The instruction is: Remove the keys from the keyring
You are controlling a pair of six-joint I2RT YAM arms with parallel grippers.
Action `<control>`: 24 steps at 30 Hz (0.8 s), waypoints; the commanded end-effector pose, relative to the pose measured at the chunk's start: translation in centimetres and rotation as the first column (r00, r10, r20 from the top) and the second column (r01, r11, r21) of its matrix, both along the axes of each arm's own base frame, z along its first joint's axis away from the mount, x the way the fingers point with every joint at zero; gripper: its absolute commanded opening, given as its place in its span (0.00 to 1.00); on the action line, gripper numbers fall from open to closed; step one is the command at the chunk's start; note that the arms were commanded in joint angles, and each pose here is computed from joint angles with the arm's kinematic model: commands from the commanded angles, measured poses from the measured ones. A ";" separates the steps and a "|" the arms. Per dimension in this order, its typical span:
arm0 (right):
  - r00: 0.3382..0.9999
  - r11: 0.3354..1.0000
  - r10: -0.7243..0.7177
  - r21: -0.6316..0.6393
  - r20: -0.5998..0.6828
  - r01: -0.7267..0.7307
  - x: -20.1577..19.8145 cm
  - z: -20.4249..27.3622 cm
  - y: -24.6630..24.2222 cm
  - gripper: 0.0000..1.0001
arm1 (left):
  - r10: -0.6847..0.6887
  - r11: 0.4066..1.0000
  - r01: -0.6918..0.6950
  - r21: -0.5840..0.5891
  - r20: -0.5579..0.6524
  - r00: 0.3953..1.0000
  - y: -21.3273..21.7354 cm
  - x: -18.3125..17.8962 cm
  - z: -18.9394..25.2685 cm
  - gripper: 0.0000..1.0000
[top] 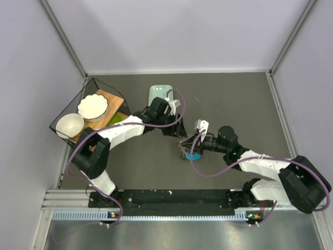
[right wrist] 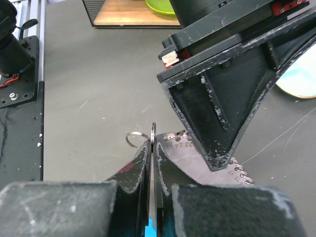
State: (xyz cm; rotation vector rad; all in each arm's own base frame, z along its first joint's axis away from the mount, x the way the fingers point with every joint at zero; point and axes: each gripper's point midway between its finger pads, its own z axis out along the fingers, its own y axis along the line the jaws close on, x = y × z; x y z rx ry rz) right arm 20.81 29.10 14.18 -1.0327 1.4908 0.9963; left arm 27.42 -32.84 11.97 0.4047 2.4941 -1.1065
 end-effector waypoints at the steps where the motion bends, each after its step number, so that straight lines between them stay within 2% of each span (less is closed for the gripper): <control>1: 0.994 0.999 0.022 0.045 0.105 -0.027 0.3 2.1 0.7 0.00 | -0.051 0.998 0.050 -0.022 -0.012 0.999 -0.4 -0.6 0.9 0.61; 5: 0.995 0.999 0.016 0.040 0.101 -0.020 0.4 2.0 0.7 0.00 | -0.089 0.996 0.087 -0.032 -0.063 0.994 -0.5 -1.7 0.5 0.56; 8: 0.995 0.999 0.019 0.038 0.096 -0.023 0.4 1.8 0.8 0.00 | -0.095 0.994 0.090 -0.060 -0.074 0.993 -0.7 -2.0 0.8 0.49; 10: 0.996 0.999 0.019 0.038 0.087 -0.022 0.4 1.8 0.8 0.00 | -0.109 0.990 0.102 -0.096 -0.079 0.991 -1.2 -2.2 1.2 0.38; 12: 0.997 0.999 0.009 0.040 0.076 -0.012 0.6 1.9 0.8 0.00 | -0.138 0.983 0.122 -0.140 -0.112 0.984 -1.7 -2.8 1.6 0.24; 13: 0.998 0.999 0.002 0.039 0.070 -0.005 0.6 1.9 0.8 0.00 | -0.146 0.980 0.127 -0.155 -0.117 0.982 -1.9 -2.9 1.7 0.10; 15: 0.998 0.999 -0.028 0.034 0.056 0.027 1.1 2.2 0.6 0.04 | -0.153 0.977 0.129 -0.171 -0.131 0.980 -2.0 -3.1 2.0 0.00; 17: 0.998 0.999 -0.054 0.008 0.024 0.054 1.4 1.9 0.4 0.09 | -0.149 0.976 0.125 -0.178 -0.128 0.980 -2.1 -3.1 2.2 0.00; 18: 0.997 0.997 -0.074 0.014 0.018 0.073 1.9 2.8 0.4 0.16 | -0.147 0.977 0.123 -0.175 -0.130 0.981 -2.1 -3.1 2.1 0.00; 21: 0.971 0.978 -0.209 -0.033 -0.120 0.206 3.2 3.3 -0.4 0.29 | -0.136 0.975 0.115 -0.189 -0.102 0.985 -2.1 -2.8 2.9 0.00; 24: 0.950 0.967 -0.252 -0.064 -0.186 0.245 2.9 3.9 -1.1 0.38 | -0.114 0.971 0.104 -0.215 -0.035 0.993 -2.2 -2.2 4.6 0.00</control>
